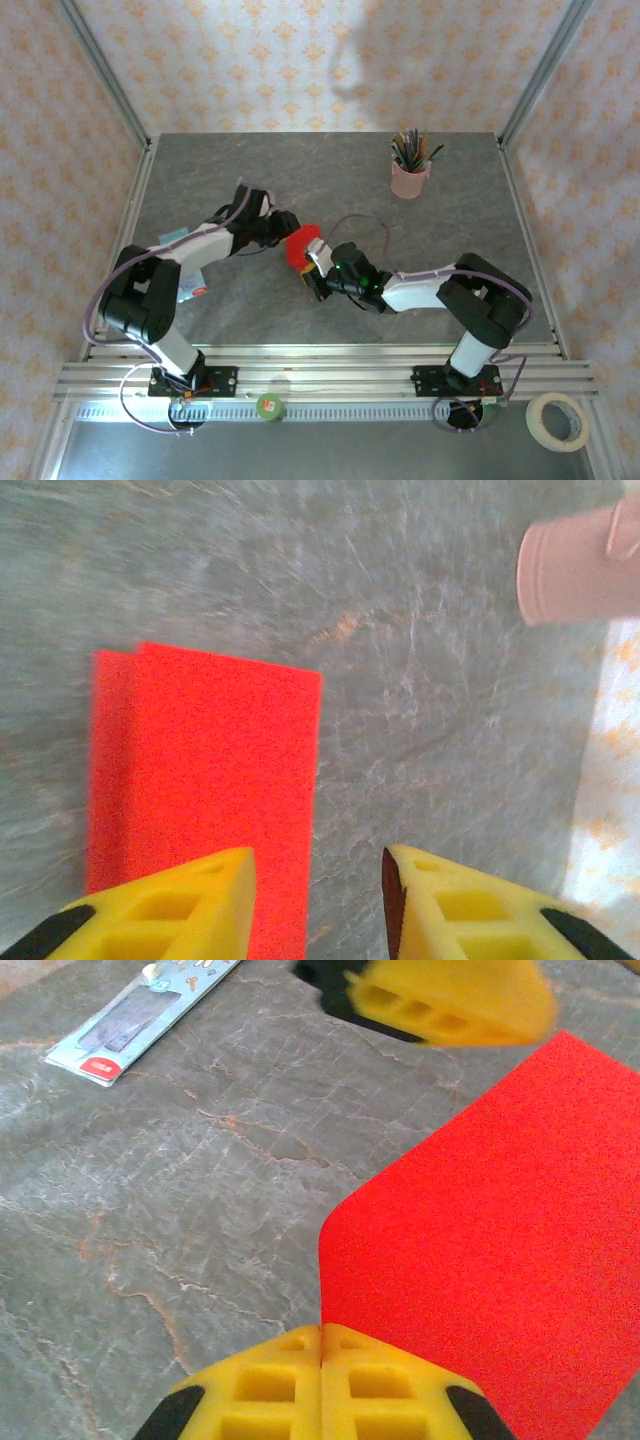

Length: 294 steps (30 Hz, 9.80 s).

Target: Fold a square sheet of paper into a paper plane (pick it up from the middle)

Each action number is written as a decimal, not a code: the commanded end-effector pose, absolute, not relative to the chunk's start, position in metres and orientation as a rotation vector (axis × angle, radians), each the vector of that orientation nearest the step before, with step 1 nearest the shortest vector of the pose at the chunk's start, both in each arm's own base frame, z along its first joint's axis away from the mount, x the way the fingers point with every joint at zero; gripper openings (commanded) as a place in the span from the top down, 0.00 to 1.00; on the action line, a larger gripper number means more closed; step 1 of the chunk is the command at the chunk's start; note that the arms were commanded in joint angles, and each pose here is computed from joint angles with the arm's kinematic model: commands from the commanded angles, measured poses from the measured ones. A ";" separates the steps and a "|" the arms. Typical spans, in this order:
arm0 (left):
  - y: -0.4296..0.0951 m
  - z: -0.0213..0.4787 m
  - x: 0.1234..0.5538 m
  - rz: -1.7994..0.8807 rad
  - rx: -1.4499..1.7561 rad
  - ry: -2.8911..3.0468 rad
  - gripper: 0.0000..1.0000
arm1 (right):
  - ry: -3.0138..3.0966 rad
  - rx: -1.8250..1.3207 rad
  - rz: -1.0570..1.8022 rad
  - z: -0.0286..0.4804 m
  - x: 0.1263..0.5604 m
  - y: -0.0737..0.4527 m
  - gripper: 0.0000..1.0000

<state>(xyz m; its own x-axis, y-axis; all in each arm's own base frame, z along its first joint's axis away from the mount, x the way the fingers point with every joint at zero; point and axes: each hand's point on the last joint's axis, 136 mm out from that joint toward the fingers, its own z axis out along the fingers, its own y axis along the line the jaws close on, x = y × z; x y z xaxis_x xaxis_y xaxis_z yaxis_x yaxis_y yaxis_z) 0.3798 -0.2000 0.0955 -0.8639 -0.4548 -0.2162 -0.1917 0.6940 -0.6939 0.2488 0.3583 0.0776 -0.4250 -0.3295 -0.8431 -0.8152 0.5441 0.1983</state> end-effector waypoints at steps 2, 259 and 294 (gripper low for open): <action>-0.208 0.067 0.382 -0.804 -0.409 2.646 0.66 | 2.034 -0.875 0.889 0.078 0.237 0.360 0.96; -0.226 0.051 0.337 -0.931 -0.732 2.614 0.90 | 2.573 -0.373 0.735 0.007 0.295 0.317 0.96; -0.188 -0.018 0.370 -0.522 -0.592 2.845 0.87 | 2.473 -0.312 0.731 0.034 0.310 0.317 0.98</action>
